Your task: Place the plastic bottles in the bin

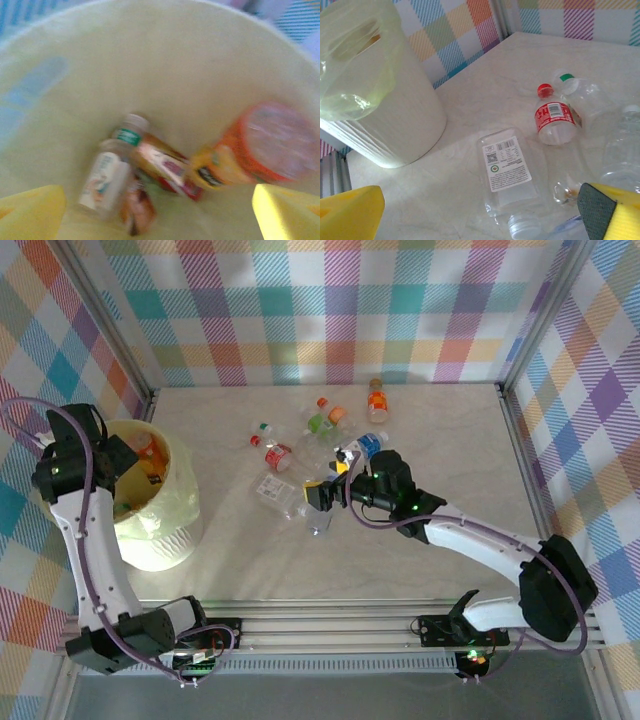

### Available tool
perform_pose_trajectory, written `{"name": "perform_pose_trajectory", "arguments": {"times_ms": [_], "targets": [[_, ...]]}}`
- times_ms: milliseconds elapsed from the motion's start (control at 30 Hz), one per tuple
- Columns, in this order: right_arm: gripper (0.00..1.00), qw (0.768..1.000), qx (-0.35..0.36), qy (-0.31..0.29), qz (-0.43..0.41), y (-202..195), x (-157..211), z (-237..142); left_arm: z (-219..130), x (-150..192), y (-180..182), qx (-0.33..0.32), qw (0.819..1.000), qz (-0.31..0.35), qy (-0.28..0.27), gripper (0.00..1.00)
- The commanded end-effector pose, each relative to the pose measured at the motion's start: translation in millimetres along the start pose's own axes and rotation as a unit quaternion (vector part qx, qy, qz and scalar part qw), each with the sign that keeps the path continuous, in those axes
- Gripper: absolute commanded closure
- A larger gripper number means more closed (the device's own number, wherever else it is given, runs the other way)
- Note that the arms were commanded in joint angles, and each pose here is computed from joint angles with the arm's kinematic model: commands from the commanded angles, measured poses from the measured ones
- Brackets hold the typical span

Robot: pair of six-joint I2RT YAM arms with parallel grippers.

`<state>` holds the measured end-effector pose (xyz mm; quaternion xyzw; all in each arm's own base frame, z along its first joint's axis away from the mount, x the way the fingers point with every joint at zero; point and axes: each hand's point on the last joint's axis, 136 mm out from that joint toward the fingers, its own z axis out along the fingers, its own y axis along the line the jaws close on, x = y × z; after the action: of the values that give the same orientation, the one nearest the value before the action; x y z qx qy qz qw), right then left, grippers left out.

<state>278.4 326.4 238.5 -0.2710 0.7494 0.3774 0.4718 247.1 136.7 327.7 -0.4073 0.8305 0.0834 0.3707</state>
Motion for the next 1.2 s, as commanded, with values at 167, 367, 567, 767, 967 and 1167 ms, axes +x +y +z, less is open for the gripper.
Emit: {"name": "perform_pose_trajectory", "arguments": {"times_ms": [167, 367, 567, 767, 967, 1167], "targets": [[0.00, 0.999, 0.019, -0.032, 0.014, -2.2, -4.0, -19.5, -57.1, 0.7, -98.2, 0.298, 0.953, -0.048, 0.017, 0.01], [0.00, 0.998, 0.042, -0.033, 0.019, -9.9, 5.6, -30.0, -72.4, 22.8, -146.9, 0.332, 0.943, 0.006, 0.032, 0.00], [0.00, 0.996, 0.078, -0.035, 0.035, -22.2, 8.7, -35.4, -72.3, 61.6, -202.1, 0.340, 0.938, 0.042, 0.044, 0.00], [0.00, 0.993, 0.098, -0.033, 0.049, -29.5, 11.7, -37.8, -67.7, 107.8, -247.5, 0.316, 0.946, 0.061, 0.043, 0.00], [0.00, 0.989, 0.134, -0.029, 0.060, -42.2, 18.0, -43.0, -39.2, 186.2, -276.6, 0.281, 0.954, 0.035, 0.100, 0.00], [0.00, 0.987, 0.148, -0.022, 0.065, -47.0, 23.5, -46.3, 10.7, 268.4, -267.3, 0.170, 0.969, 0.032, 0.177, 0.00]]}}
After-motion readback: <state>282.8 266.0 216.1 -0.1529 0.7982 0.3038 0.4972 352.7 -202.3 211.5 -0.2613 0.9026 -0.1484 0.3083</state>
